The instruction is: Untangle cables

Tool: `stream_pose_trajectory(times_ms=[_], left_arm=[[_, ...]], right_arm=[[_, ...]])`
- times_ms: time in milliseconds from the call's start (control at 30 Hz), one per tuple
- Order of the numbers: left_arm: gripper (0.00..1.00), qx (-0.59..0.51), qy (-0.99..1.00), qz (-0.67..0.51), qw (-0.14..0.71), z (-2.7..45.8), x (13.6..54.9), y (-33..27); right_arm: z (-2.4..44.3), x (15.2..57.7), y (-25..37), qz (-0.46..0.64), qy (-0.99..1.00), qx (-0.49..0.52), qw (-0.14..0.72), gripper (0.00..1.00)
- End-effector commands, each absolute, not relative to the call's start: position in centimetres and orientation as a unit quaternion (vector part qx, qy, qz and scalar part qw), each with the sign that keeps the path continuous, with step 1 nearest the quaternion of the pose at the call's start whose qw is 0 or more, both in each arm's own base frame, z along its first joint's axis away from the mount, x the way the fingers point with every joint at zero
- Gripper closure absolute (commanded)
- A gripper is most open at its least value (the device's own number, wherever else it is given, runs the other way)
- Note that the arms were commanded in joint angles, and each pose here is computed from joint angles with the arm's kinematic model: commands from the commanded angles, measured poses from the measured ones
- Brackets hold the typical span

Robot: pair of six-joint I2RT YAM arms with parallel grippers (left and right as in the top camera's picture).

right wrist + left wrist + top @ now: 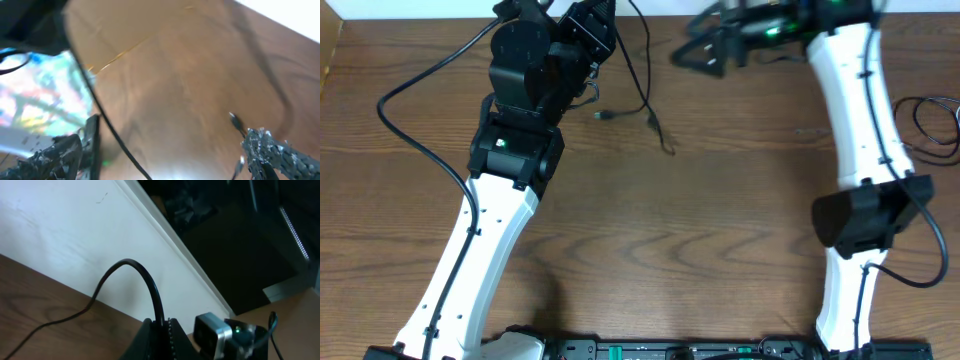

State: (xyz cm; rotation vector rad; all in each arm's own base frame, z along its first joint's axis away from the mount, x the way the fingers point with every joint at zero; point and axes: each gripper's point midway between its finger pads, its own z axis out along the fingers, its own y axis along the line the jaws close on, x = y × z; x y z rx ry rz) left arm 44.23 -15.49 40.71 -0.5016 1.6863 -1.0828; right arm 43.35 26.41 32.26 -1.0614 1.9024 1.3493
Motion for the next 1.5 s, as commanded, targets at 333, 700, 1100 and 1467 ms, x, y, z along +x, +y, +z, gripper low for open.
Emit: stream_pose_trajectory(times_ms=[333,700,1100,1467], left_arm=[[0.92,-0.201,0.698,-0.468,0.503,41.3,44.0,-16.1],[0.92,-0.168,0.727,-0.490,0.450,39.8,42.4,-19.1],[0.55,-0.187,0.796,-0.412,0.403,34.3,41.6,-18.0],[0.53,-0.237,0.840,-0.308,0.380,29.8,40.7,-15.0]], right_arm=[[35.6,37.1,31.3,0.572,0.585,-0.496,0.292,0.14],[35.1,38.6,32.6,0.531,0.601,-0.508,0.315,0.73],[31.8,47.7,22.1,0.357,0.811,-0.322,0.334,0.99],[40.1,45.9,-0.8,0.116,0.888,-0.067,0.440,0.99]])
